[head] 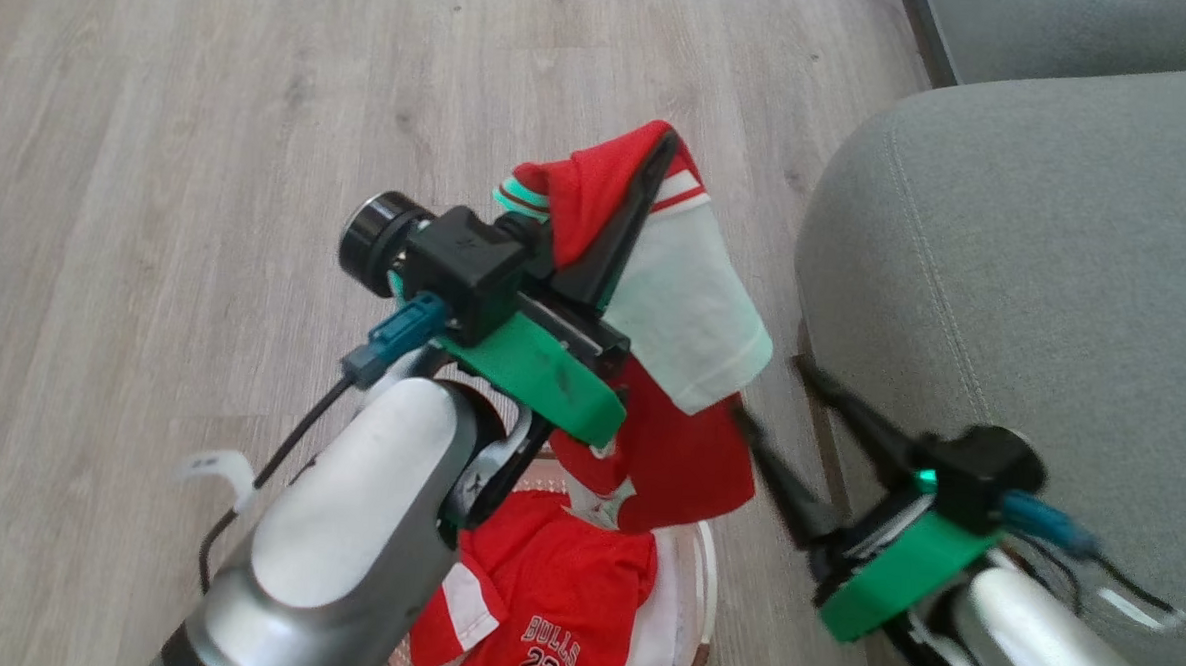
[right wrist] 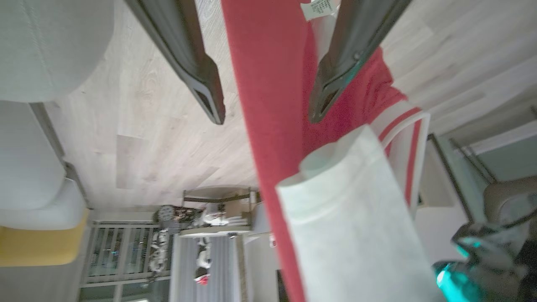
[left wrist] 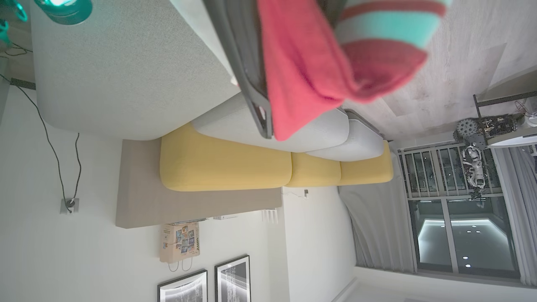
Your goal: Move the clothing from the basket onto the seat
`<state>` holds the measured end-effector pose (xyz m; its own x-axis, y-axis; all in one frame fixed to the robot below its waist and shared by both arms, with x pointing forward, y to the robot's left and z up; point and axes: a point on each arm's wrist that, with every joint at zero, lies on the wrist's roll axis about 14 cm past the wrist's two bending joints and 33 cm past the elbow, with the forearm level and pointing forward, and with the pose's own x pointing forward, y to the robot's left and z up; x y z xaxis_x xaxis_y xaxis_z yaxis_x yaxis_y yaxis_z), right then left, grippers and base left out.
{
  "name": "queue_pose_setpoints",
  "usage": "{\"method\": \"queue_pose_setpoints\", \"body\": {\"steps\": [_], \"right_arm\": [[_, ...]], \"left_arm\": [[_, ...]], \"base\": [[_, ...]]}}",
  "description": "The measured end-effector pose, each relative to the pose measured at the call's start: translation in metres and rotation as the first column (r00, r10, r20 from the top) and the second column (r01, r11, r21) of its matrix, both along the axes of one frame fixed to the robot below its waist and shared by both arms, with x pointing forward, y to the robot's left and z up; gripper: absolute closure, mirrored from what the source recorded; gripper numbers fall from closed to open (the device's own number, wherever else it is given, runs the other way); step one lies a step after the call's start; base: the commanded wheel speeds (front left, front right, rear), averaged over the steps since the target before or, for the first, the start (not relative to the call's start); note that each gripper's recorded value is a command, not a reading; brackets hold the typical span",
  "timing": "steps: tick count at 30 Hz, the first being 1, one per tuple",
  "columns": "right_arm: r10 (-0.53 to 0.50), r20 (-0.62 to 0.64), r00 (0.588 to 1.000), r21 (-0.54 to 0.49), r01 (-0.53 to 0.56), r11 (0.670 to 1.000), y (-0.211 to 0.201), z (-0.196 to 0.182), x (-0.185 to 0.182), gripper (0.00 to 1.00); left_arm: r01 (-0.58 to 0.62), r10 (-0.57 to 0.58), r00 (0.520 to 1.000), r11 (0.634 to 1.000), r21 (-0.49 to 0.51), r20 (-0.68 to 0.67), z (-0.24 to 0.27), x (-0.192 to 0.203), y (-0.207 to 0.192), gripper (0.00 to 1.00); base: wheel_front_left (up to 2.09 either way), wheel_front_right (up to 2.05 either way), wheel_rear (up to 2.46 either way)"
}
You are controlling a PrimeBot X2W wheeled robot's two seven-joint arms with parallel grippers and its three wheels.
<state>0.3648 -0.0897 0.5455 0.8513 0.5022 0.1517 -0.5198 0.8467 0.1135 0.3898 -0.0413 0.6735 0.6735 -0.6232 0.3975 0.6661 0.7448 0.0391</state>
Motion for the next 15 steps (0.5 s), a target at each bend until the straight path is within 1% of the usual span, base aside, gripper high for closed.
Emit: {"method": "queue_pose_setpoints", "body": {"steps": [3, 6, 10, 15], "right_arm": [[0.085, -0.010, 0.996, -0.073, -0.085, 0.994, 0.023, -0.009, 0.000, 0.00], [0.127, -0.028, 0.991, -0.128, -0.130, 0.983, 0.034, -0.018, 0.005, 0.00], [0.133, -0.038, 0.990, -0.170, -0.137, 0.976, 0.038, -0.023, 0.018, 0.00], [0.130, -0.063, 0.990, -0.199, -0.140, 0.970, 0.043, -0.031, 0.030, 0.00]], "left_arm": [[0.009, -0.009, 1.000, 1.000, 0.013, 0.010, 0.002, -0.002, -0.003, 1.00], [0.015, -0.015, 1.000, 1.000, 0.019, 0.022, 0.005, -0.005, -0.004, 1.00], [0.029, -0.030, 0.999, 0.999, 0.030, 0.026, 0.005, -0.011, -0.007, 1.00], [0.043, -0.044, 0.999, 0.998, 0.044, 0.020, 0.003, -0.020, -0.008, 1.00]], "base": [[0.00, 0.00, 0.00], [0.00, 0.00, 0.00], [0.00, 0.00, 0.00], [0.00, 0.00, 0.00]]}}
